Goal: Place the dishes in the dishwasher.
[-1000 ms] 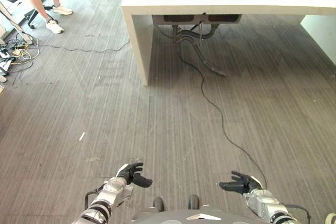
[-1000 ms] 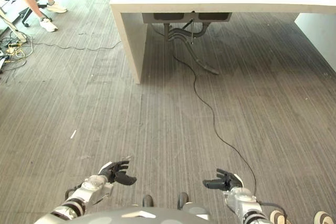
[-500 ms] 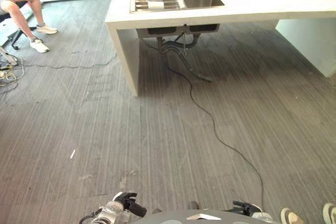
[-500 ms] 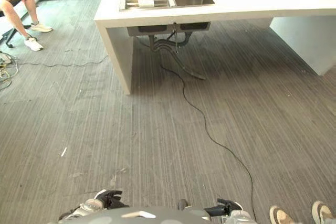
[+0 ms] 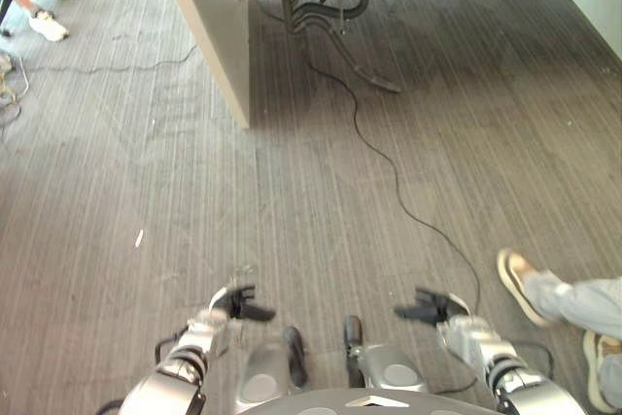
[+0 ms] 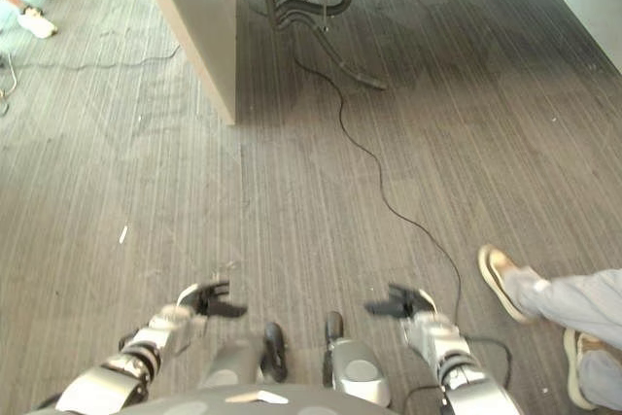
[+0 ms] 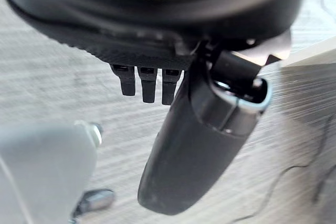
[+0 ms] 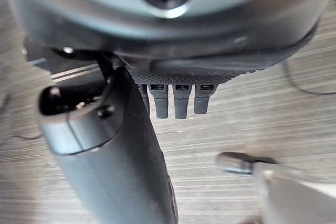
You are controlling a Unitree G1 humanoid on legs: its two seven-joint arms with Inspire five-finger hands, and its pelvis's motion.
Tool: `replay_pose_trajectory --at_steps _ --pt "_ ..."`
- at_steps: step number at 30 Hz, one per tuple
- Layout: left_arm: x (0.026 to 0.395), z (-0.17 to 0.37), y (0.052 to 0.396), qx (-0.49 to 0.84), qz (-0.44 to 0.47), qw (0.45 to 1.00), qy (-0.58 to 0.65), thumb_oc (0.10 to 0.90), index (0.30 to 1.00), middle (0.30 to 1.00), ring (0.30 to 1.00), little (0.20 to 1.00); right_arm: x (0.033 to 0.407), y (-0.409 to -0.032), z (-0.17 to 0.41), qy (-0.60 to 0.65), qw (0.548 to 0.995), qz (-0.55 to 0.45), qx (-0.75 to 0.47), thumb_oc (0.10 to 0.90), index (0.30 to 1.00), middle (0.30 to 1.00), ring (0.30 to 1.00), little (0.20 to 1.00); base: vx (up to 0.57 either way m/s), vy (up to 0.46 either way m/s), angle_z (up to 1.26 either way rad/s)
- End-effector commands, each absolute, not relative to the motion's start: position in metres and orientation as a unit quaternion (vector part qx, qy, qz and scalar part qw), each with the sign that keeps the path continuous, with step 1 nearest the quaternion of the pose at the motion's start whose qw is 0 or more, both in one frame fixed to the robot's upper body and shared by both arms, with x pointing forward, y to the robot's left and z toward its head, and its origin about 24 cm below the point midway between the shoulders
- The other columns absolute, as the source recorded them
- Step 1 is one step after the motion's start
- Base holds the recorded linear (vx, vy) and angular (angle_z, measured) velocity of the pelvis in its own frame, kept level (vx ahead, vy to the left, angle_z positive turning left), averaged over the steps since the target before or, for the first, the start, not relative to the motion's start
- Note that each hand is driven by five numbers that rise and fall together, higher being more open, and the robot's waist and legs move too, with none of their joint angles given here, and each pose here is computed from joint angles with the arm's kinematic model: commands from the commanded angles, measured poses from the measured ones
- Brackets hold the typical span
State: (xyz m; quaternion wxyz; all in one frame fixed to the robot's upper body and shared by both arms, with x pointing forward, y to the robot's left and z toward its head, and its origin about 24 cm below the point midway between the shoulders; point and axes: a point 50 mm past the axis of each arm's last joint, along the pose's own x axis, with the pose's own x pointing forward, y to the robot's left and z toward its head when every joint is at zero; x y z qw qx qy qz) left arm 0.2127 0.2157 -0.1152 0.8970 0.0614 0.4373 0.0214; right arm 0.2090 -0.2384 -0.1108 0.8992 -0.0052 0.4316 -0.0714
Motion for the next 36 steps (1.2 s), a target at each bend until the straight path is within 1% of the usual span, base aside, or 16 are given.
replay_pose_trajectory --at_steps 1,3,4,6,8,11,12,13,15,16,22,27,30,32,34,36 --pt "0.241 -0.093 0.194 0.034 -0.010 0.932 0.362 0.800 0.900 0.900 0.900 0.900 0.212 -0.265 -0.094 0.376 0.919 -0.117 0.007 0.800 0.900 0.900 0.900 0.900 0.48 0.081 0.23" --pt "0.250 -0.085 0.190 0.022 -0.014 0.941 0.337 0.800 0.900 0.900 0.900 0.900 0.216 -0.267 -0.088 0.362 0.925 -0.119 0.016 0.800 0.900 0.900 0.900 0.900 0.44 0.071 0.06" --pt "0.266 -0.066 0.187 0.009 -0.018 0.957 0.291 0.800 0.900 0.900 0.900 0.900 0.225 -0.269 -0.080 0.341 0.933 -0.117 0.014 0.800 0.900 0.900 0.900 0.900 0.50 0.052 -0.32" --pt "0.276 -0.050 0.193 -0.003 -0.008 0.967 0.255 0.800 0.900 0.900 0.900 0.900 0.222 -0.273 -0.081 0.344 0.931 -0.123 0.013 0.800 0.900 0.900 0.900 0.900 0.52 0.049 -0.14" --pt "0.276 -0.045 0.200 -0.007 0.004 0.971 0.240 0.800 0.900 0.900 0.900 0.900 0.215 -0.275 -0.086 0.355 0.926 -0.127 0.013 0.800 0.900 0.900 0.900 0.900 0.50 0.104 -0.25" --pt "0.267 -0.032 0.217 -0.026 0.017 0.979 0.203 0.800 0.900 0.900 0.900 0.900 0.176 -0.279 -0.108 0.411 0.903 -0.124 0.016 0.800 0.900 0.900 0.900 0.900 0.96 0.288 -0.31" --pt "0.266 -0.019 0.224 -0.021 0.012 0.984 0.175 0.800 0.900 0.900 0.900 0.900 0.148 -0.285 -0.121 0.456 0.878 -0.143 0.020 0.800 0.900 0.900 0.900 0.900 0.97 0.380 -0.69" --pt "0.268 -0.010 0.223 -0.022 0.004 0.988 0.154 0.800 0.900 0.900 0.900 0.900 0.134 -0.289 -0.127 0.479 0.864 -0.156 0.021 0.800 0.900 0.900 0.900 0.900 0.81 0.378 -0.76" --pt "0.268 -0.003 0.226 -0.017 0.002 0.990 0.139 0.800 0.900 0.900 0.900 0.900 0.126 -0.291 -0.131 0.495 0.854 -0.160 0.024 0.800 0.900 0.900 0.900 0.900 0.46 0.245 -0.32" --pt "0.276 0.022 0.228 0.010 -0.007 0.996 0.091 0.800 0.900 0.900 0.900 0.900 0.108 -0.294 -0.137 0.526 0.833 -0.170 0.028 0.800 0.900 0.900 0.900 0.900 0.57 0.200 0.39" --pt "0.287 0.095 0.239 0.056 0.000 0.996 -0.065 0.800 0.900 0.900 0.900 0.900 0.063 -0.301 -0.146 0.584 0.791 -0.179 0.031 0.800 0.900 0.900 0.900 0.900 0.68 -0.120 0.65" --pt "0.291 0.143 0.233 0.117 0.002 0.979 -0.168 0.800 0.900 0.900 0.900 0.900 0.013 -0.292 -0.154 0.655 0.735 -0.169 0.047 0.800 0.900 0.900 0.900 0.900 0.53 -0.248 1.08" --pt "0.289 0.166 0.204 0.083 -0.051 0.967 -0.235 0.800 0.900 0.900 0.900 0.900 -0.010 -0.294 -0.153 0.692 0.702 -0.167 0.035 0.800 0.900 0.900 0.900 0.900 0.45 -0.332 0.81" --pt "0.287 0.171 0.199 0.078 -0.058 0.963 -0.250 0.800 0.900 0.900 0.900 0.900 -0.004 -0.299 -0.152 0.687 0.706 -0.173 0.026 0.800 0.900 0.900 0.900 0.900 0.24 -0.244 0.74" --pt "0.288 0.179 0.182 0.062 -0.094 0.957 -0.266 0.800 0.900 0.900 0.900 0.900 0.011 -0.307 -0.148 0.667 0.722 -0.183 0.014 0.800 0.900 0.900 0.900 0.900 0.21 -0.195 0.49" --pt "0.291 0.179 0.175 0.068 -0.110 0.956 -0.265 0.800 0.900 0.900 0.900 0.900 0.031 -0.313 -0.145 0.643 0.743 -0.184 0.005 0.800 0.900 0.900 0.900 0.900 0.20 -0.086 0.21"
